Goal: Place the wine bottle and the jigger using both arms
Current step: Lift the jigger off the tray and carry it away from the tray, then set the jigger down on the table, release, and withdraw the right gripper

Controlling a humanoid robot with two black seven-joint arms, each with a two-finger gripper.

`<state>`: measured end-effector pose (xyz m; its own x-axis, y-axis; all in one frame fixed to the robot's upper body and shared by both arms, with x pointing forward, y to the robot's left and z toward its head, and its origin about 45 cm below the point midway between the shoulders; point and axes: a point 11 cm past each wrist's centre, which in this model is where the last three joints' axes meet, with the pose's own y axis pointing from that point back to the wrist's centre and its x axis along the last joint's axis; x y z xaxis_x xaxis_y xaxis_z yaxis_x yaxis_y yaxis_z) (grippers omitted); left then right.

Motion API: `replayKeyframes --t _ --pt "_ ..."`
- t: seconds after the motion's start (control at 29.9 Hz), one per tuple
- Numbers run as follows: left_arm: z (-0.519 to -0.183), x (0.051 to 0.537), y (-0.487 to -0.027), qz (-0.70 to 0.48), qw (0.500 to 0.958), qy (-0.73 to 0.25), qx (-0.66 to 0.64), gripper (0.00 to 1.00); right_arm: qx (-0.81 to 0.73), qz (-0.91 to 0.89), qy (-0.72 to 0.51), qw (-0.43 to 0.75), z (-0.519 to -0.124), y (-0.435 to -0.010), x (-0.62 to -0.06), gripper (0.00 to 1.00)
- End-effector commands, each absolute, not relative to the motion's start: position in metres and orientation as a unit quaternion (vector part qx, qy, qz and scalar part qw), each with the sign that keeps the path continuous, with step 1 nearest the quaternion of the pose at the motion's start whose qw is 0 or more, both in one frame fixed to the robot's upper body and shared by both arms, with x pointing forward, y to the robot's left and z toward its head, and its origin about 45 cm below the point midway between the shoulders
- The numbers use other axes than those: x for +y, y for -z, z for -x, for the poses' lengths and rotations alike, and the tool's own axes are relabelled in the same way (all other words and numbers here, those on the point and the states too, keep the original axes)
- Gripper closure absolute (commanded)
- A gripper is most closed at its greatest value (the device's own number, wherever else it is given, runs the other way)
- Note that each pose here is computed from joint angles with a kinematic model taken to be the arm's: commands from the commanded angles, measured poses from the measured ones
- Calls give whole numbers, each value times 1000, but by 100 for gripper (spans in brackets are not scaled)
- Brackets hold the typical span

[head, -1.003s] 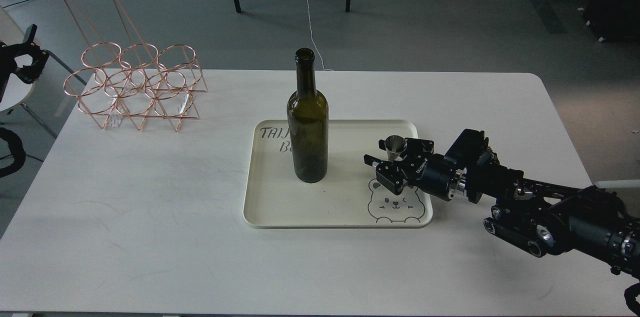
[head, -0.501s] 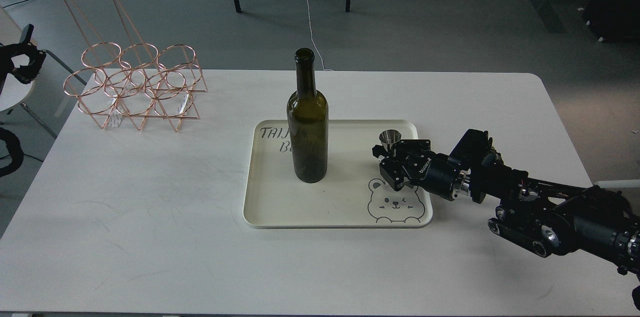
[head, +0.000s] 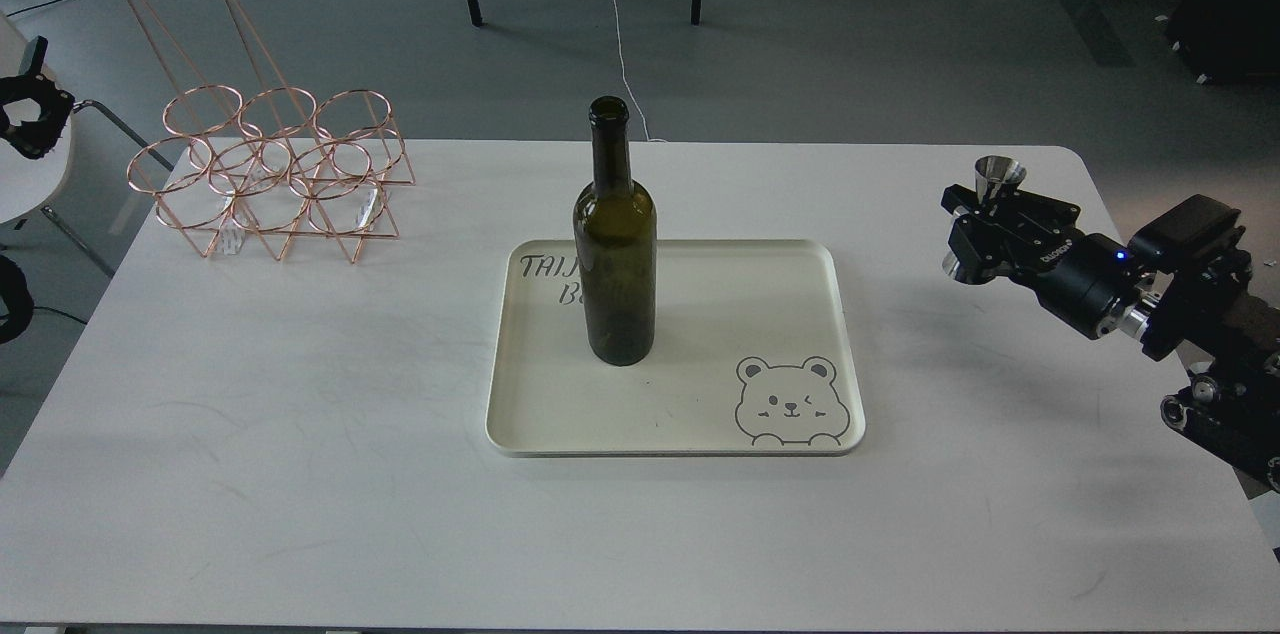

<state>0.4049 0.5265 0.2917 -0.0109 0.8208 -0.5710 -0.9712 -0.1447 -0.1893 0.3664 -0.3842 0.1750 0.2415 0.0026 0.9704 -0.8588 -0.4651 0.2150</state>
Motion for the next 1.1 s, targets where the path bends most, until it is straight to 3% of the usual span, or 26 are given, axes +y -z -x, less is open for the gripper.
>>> replayKeyframes --t 0.0,0.2,0.4,0.7,1.07 --pt "-405 526 -292 289 642 -698 130 1 -342 -679 -483 435 -345 -156 -411 93" --pt "-406 524 -291 288 644 -696 131 1 -374 -663 -433 482 -325 -131 -450 92" --pt "-408 520 -289 289 645 -694 134 1 -384 -675 -419 472 -330 -110 -429 90" --pt "-409 520 -291 289 646 -694 133 1 -386 -683 -413 463 -331 -104 -418 69" --pt "-409 521 -293 290 646 -694 131 1 -382 -685 -414 463 -328 -105 -419 64"
